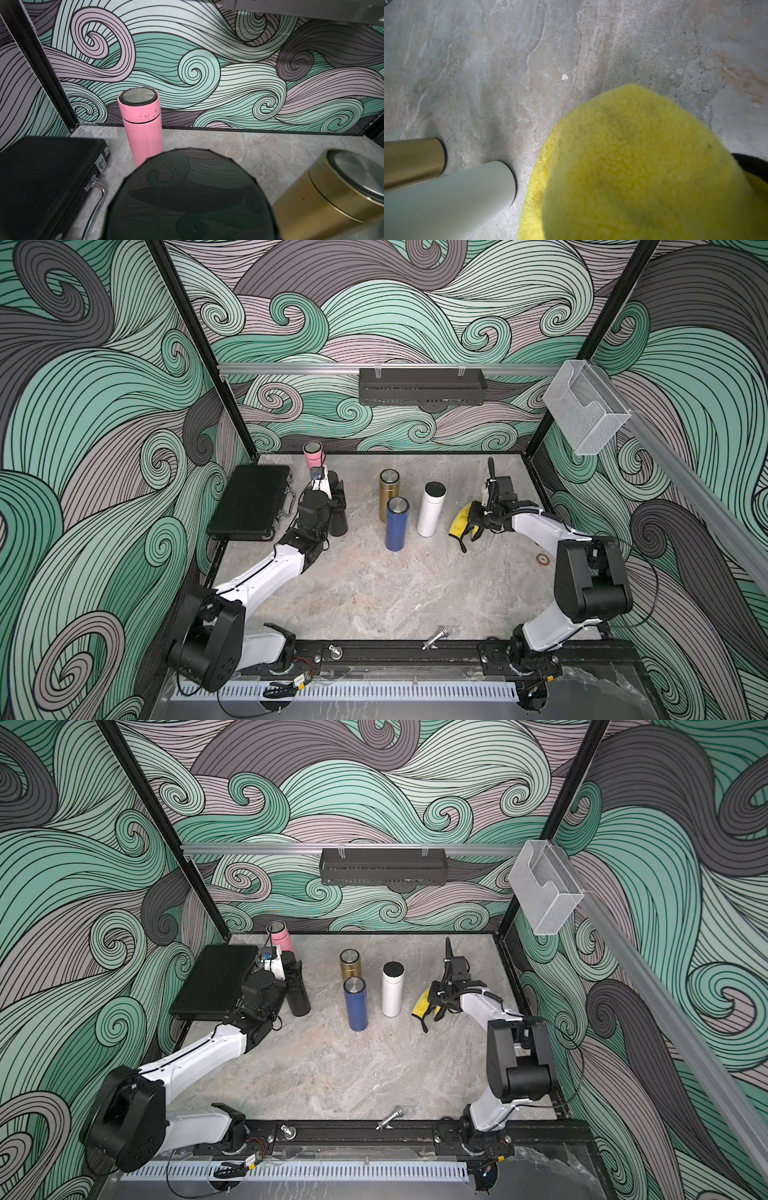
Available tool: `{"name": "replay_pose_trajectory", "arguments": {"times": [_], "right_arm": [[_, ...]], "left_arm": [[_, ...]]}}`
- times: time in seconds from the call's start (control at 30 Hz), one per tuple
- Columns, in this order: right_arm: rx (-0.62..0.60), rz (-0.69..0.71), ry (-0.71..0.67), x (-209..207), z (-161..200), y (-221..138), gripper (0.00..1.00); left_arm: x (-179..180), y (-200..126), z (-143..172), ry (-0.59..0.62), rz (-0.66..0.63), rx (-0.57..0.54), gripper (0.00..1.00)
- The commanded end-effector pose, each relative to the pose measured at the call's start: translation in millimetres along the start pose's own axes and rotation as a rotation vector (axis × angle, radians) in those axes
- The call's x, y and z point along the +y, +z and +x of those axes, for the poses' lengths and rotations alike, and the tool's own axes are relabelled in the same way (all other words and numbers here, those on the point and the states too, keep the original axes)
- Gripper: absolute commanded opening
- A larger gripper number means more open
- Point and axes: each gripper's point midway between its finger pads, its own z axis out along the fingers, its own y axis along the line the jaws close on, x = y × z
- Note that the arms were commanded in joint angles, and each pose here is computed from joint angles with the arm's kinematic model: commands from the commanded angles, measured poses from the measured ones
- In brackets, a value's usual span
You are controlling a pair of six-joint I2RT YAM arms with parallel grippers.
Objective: Wipe the surface of the thermos
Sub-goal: Place the cleaning item at the center of the board.
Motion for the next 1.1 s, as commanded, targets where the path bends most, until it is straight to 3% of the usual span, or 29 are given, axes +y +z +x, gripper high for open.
{"name": "replay_pose_trajectory", "arguments": {"times": [0.0,0.17,0.6,1.07], "right_arm": [[-0.025,-0.032,0.011,6.0,-10.8,5.1,0.1],[-0.019,-0.037,0.014,6.2,-10.5,11.0,0.18],[0.002,-0.053,0.004,12.3,-11.8,19.8,0.16],[0.019,-0.037,-0.023,20.7,-12.2,25.6,0.16]], "left_arm": [[3.8,12.3,-49.9,-0.046,-0.013,-0.145,0.0],[21.6,41.1,-45.0,-0.061,-0.036,-0.139,0.0],[32.8,86.2,-39.9,0.078,-0.096,-0.134,0.0],[50.1,109.1,-18.4,0.028,-0.113,-0.144,0.0]]}}
